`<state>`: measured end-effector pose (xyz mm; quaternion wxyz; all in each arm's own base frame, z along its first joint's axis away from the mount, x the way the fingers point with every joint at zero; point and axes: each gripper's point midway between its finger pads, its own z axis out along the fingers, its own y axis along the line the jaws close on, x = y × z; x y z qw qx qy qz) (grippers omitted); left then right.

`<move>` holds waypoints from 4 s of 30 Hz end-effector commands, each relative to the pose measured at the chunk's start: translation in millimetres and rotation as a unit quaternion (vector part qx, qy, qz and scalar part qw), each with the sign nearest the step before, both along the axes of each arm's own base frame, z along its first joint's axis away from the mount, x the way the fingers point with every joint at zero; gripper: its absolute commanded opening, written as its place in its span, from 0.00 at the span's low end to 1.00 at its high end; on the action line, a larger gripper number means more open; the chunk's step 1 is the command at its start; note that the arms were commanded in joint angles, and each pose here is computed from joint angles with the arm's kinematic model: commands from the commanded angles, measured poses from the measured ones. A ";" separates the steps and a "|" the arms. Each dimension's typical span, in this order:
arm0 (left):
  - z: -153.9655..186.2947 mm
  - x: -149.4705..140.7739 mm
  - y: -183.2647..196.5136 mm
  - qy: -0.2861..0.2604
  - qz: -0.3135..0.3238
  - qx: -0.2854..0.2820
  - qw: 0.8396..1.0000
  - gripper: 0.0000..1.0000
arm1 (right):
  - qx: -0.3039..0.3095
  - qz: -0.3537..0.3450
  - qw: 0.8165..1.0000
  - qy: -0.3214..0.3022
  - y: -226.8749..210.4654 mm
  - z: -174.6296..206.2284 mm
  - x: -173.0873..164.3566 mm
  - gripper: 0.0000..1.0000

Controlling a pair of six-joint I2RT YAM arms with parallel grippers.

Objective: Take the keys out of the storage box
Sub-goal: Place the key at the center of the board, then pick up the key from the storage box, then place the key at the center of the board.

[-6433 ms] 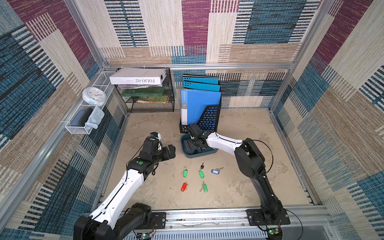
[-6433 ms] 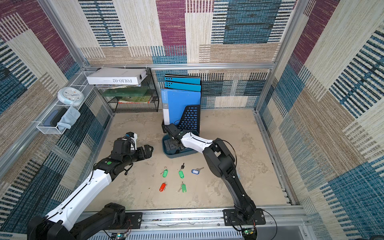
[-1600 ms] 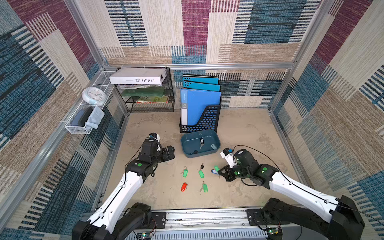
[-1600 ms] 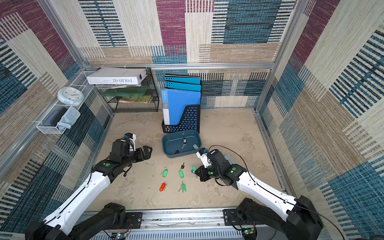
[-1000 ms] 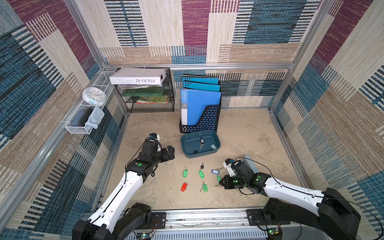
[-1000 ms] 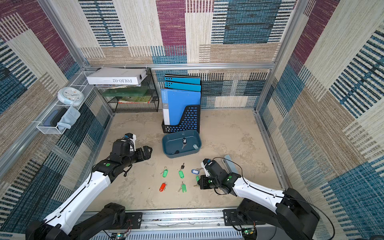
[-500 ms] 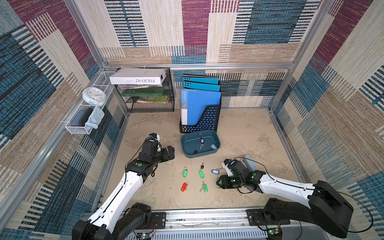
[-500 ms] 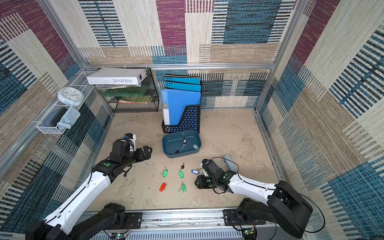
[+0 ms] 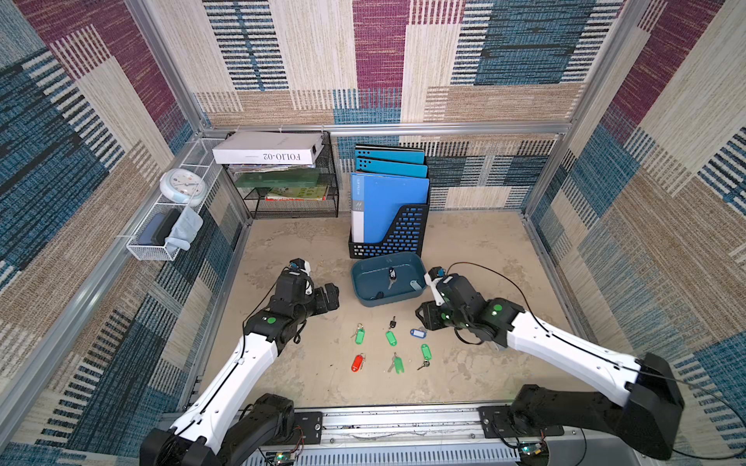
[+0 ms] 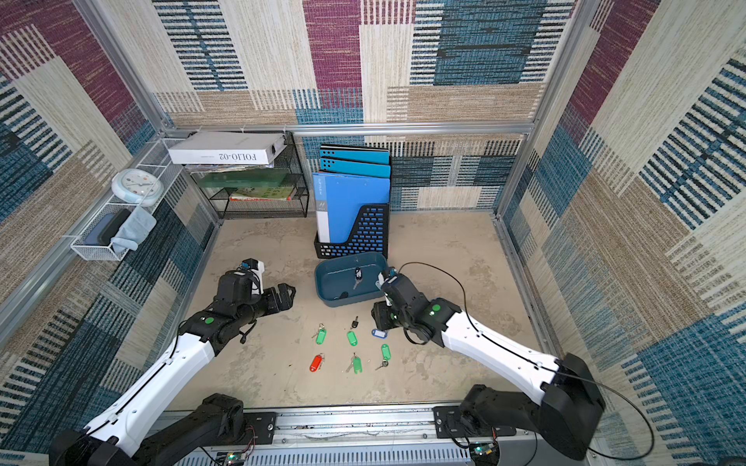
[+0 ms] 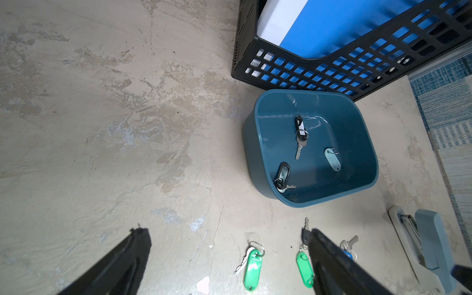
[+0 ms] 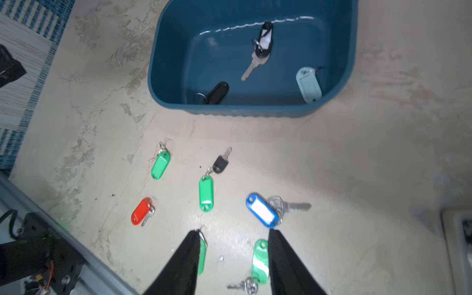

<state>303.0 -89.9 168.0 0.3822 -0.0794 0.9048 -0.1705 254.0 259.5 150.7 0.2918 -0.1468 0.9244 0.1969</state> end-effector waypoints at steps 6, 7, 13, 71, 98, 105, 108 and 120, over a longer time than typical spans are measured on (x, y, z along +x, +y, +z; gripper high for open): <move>3.8 3.7 -19.9 -0.004 -0.019 -0.066 0.998 0.99 | -0.088 0.018 0.996 -0.022 77.9 -26.8 95.4 0.71; 4.3 3.6 -20.1 -0.004 -0.019 -0.067 0.998 0.99 | -0.100 0.015 0.995 -0.021 83.0 -33.1 103.9 0.72; 5.5 2.4 -8.1 -0.009 -0.005 -0.032 0.999 0.99 | -0.132 -0.041 0.990 -0.001 72.9 -68.5 144.2 0.72; 8.7 -1.5 4.7 -0.017 0.016 -0.007 1.000 0.99 | 0.140 0.414 0.897 -0.062 161.3 29.0 -81.7 0.00; 3.4 -8.6 8.2 -0.015 0.022 -0.006 1.000 0.99 | 0.079 0.482 0.870 0.067 172.3 -96.7 -182.0 0.00; 3.1 -8.7 8.5 -0.015 0.022 -0.005 1.000 0.99 | 0.045 0.460 0.885 0.059 167.7 -112.1 -170.5 0.00; 3.1 -8.7 8.7 -0.014 0.023 -0.005 1.000 0.99 | 0.034 0.456 0.888 0.053 168.1 -113.6 -166.2 0.07; 4.3 -9.9 9.4 -0.015 0.024 -0.005 1.000 0.99 | -0.006 0.438 0.899 0.011 163.1 -87.2 -148.0 0.46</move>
